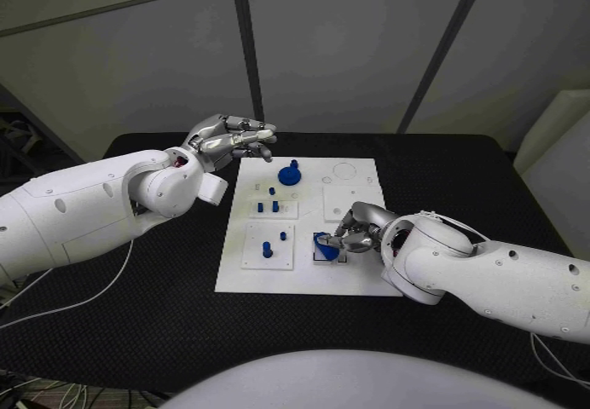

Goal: Assemble the parts on the task board

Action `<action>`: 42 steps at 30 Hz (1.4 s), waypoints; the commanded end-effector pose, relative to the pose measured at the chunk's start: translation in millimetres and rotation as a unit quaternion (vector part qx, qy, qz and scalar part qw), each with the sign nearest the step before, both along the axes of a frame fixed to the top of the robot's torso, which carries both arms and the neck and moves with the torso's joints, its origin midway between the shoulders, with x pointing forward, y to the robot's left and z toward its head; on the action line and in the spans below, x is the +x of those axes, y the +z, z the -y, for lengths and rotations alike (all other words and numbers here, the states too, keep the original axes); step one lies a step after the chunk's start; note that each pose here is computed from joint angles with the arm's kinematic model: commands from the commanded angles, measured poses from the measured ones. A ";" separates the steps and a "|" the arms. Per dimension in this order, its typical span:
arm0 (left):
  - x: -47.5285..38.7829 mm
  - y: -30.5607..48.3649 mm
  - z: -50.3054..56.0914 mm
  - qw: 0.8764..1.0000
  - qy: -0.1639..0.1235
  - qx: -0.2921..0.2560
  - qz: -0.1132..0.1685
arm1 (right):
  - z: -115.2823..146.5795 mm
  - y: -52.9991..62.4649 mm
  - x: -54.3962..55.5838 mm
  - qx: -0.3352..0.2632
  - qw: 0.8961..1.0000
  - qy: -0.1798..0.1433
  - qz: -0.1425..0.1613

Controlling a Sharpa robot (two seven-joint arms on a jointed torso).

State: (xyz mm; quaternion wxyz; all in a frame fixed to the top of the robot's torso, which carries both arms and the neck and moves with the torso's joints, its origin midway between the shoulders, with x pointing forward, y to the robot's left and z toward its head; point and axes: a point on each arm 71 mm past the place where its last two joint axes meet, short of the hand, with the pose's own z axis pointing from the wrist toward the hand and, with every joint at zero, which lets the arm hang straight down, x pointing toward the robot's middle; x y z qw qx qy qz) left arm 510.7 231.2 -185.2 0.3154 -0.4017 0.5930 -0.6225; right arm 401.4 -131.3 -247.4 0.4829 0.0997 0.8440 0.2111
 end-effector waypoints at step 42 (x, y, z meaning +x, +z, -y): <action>-0.5 1.3 -0.4 1.000 -0.008 -0.004 0.001 | -4.8 13.6 -11.1 0.003 0.997 0.058 0.048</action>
